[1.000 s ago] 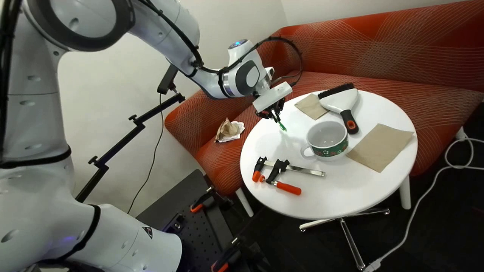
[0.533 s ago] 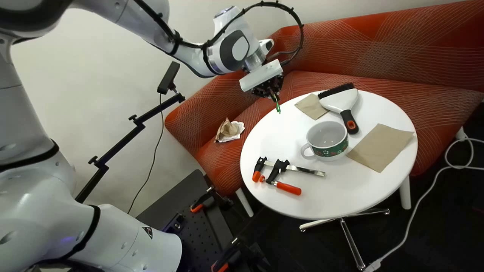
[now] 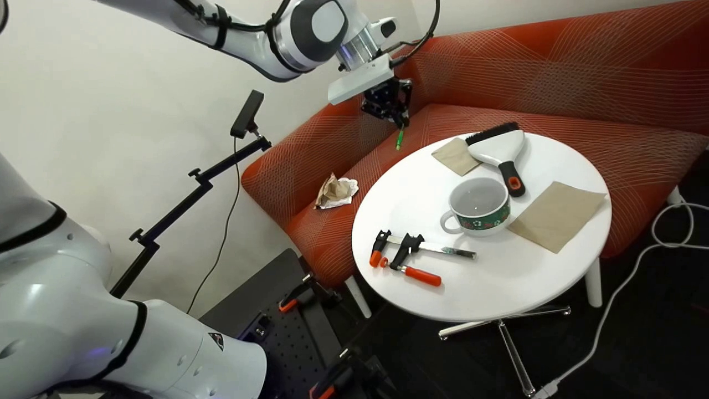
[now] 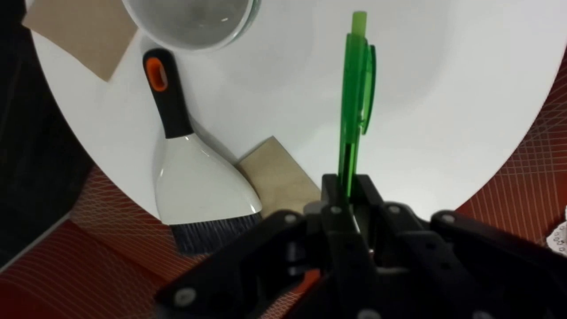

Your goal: Put the pen in the cup

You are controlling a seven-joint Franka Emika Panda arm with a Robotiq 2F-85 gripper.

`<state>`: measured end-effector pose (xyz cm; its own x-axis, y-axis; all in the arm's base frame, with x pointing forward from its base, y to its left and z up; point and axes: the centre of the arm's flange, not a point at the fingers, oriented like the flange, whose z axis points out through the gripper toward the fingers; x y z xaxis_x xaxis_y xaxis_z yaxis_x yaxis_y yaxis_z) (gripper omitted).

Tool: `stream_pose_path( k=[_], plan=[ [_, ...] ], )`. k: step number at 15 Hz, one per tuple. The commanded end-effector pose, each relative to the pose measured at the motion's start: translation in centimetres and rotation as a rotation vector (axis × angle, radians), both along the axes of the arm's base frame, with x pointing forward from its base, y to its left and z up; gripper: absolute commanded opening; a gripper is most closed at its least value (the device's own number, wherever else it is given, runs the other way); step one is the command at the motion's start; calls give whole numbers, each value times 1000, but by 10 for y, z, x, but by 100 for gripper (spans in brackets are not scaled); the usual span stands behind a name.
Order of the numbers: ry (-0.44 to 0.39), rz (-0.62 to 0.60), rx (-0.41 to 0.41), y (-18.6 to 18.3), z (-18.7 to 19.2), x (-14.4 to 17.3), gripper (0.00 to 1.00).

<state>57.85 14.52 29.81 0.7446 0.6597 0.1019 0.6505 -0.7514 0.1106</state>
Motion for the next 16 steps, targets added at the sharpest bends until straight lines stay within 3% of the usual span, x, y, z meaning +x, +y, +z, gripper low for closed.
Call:
stream_pose_path(
  k=[1, 7, 8, 10, 16],
  plan=[
    [-3, -3, -2, -1, 4, -1, 11],
    [10, 0, -2, 1, -4, -1, 11],
    [10, 0, -2, 1, -4, -1, 3],
    [-44, -98, -85, -2, -7, 0, 3],
    [-201, -383, -204, -27, -10, 4, 3]
  ],
)
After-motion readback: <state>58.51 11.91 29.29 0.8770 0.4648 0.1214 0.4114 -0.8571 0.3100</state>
